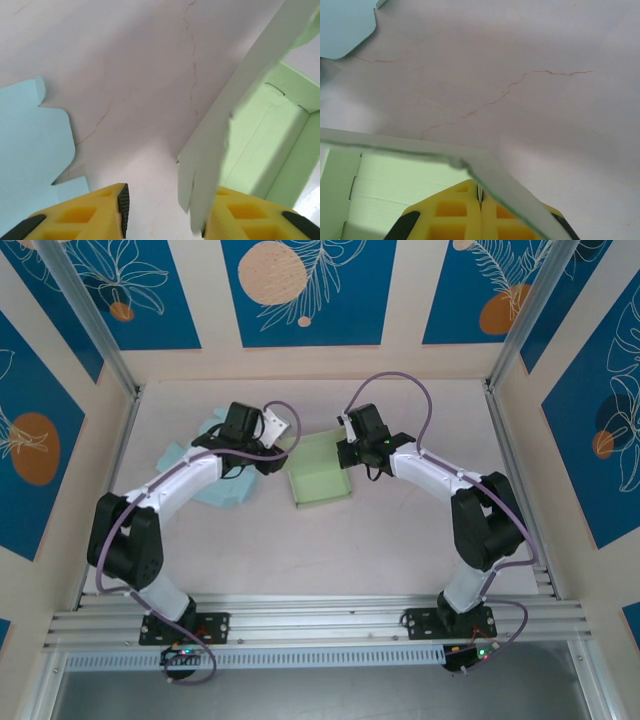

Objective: Fold the paper box

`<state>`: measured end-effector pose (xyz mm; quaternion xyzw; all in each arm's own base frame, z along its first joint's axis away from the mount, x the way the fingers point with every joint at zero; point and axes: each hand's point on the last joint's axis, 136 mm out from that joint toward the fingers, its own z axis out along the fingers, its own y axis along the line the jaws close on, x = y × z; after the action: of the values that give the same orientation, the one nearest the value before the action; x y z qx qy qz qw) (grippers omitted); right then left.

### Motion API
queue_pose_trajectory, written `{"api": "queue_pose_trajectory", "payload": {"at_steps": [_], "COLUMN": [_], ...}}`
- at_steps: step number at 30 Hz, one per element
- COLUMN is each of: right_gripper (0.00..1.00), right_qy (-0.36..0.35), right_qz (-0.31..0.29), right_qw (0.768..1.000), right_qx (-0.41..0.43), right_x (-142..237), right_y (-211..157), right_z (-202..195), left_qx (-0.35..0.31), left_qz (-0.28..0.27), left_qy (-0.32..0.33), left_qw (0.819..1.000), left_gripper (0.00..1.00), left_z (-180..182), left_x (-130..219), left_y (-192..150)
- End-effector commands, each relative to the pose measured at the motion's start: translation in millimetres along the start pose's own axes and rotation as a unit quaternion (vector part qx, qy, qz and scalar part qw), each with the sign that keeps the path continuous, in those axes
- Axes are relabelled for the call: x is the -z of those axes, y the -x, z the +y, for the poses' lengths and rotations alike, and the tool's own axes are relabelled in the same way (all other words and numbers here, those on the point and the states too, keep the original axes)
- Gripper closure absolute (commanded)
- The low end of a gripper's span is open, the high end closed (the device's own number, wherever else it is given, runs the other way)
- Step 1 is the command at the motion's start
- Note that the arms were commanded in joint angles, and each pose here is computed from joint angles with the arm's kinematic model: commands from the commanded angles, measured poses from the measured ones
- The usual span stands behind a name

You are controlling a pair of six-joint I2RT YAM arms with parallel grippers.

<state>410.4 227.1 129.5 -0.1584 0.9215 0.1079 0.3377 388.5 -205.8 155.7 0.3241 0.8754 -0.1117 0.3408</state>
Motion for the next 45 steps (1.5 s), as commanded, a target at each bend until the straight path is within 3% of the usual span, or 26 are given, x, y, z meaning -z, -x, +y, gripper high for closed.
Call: {"api": "queue_pose_trajectory", "payload": {"at_steps": [1,12,17,30,45], "right_gripper": [0.97,0.97,0.97,1.00,1.00], "right_qy": [-0.006,-0.008,-0.013,-0.050,-0.046], "right_qz": [-0.008,-0.004,-0.006,-0.036,-0.084], "right_qw": [1.000,1.000,1.000,0.998,0.995], "right_qx": [0.007,0.007,0.006,0.007,-0.015], "right_x": [5.4,5.3,5.1,0.2,0.4], "right_y": [4.5,2.4,2.3,1.3,-1.4], "right_z": [2.0,6.3,7.0,18.8,38.2], "left_qx": [0.027,0.052,0.065,0.185,0.193], "left_qz": [0.000,-0.016,-0.019,-0.051,-0.087], "left_qy": [0.004,-0.009,-0.009,-0.013,-0.010], "left_qw": [1.000,0.998,0.998,0.981,0.977], "left_gripper": [0.60,0.68,0.82,0.97,1.00], "left_z": [1.0,-7.3,-10.2,-12.0,-31.8], "left_x": [3.5,-5.4,-11.7,-19.3,-26.7], "left_y": [-9.0,-4.3,0.3,15.2,5.1]}}
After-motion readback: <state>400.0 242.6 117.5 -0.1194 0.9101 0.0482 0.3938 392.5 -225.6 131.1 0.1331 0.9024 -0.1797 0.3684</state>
